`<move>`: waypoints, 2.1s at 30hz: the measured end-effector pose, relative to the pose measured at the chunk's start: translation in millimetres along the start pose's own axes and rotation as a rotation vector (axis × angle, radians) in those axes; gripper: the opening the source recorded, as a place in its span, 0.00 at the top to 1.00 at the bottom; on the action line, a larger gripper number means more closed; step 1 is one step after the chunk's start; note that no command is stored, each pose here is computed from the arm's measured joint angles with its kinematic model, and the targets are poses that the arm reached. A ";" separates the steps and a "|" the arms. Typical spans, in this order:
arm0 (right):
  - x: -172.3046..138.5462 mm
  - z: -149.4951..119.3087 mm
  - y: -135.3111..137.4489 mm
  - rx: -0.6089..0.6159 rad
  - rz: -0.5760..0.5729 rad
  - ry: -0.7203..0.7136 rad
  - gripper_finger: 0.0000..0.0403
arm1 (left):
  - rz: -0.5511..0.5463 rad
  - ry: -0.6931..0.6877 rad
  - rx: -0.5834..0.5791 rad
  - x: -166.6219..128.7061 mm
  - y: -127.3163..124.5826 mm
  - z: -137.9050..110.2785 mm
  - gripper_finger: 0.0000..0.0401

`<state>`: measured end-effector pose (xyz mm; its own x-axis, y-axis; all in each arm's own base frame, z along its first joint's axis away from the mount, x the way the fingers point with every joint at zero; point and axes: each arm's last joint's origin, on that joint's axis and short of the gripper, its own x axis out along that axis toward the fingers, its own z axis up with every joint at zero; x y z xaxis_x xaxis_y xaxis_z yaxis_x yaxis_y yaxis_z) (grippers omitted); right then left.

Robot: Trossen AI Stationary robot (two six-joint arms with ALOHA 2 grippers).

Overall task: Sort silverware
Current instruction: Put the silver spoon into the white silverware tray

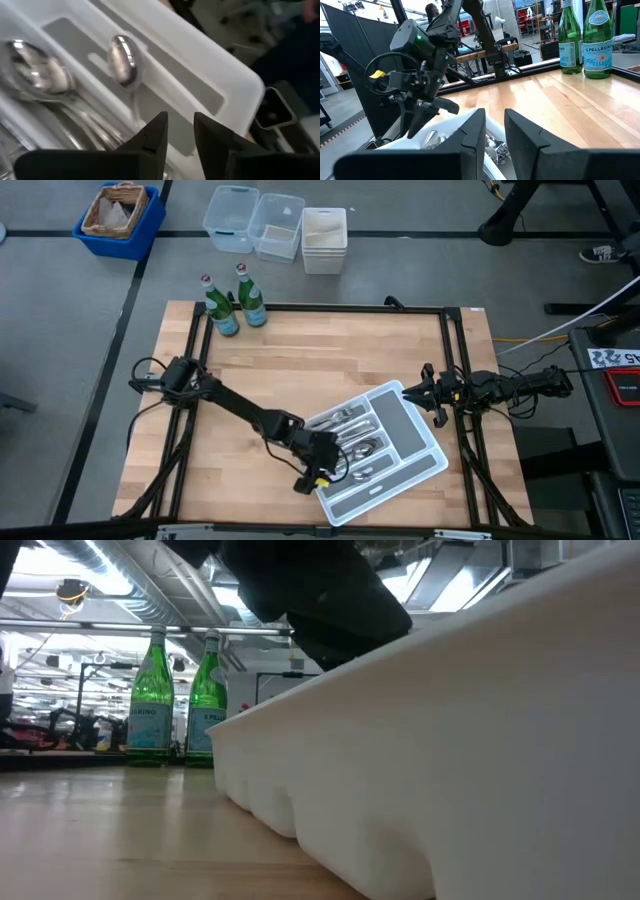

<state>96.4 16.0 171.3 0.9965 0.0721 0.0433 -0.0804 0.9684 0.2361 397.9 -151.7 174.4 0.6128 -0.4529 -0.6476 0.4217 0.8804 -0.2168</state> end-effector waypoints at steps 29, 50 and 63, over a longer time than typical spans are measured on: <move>0.0 0.1 0.0 0.000 0.000 -0.001 0.81 | 0.154 0.123 0.005 15.8 -5.0 -21.5 0.60; 0.0 0.0 0.0 0.000 0.000 0.000 0.81 | 0.198 0.151 -0.030 20.8 -1.8 -27.7 0.98; 0.0 0.0 0.0 0.000 0.000 0.000 0.81 | 0.201 0.076 -0.159 15.0 -1.0 -18.3 1.00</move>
<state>96.4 16.0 171.3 0.9964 0.0722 0.0433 -0.0804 0.9684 0.2361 394.5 -156.8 151.5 0.6190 -0.2601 -0.7410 0.1828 0.9654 -0.1862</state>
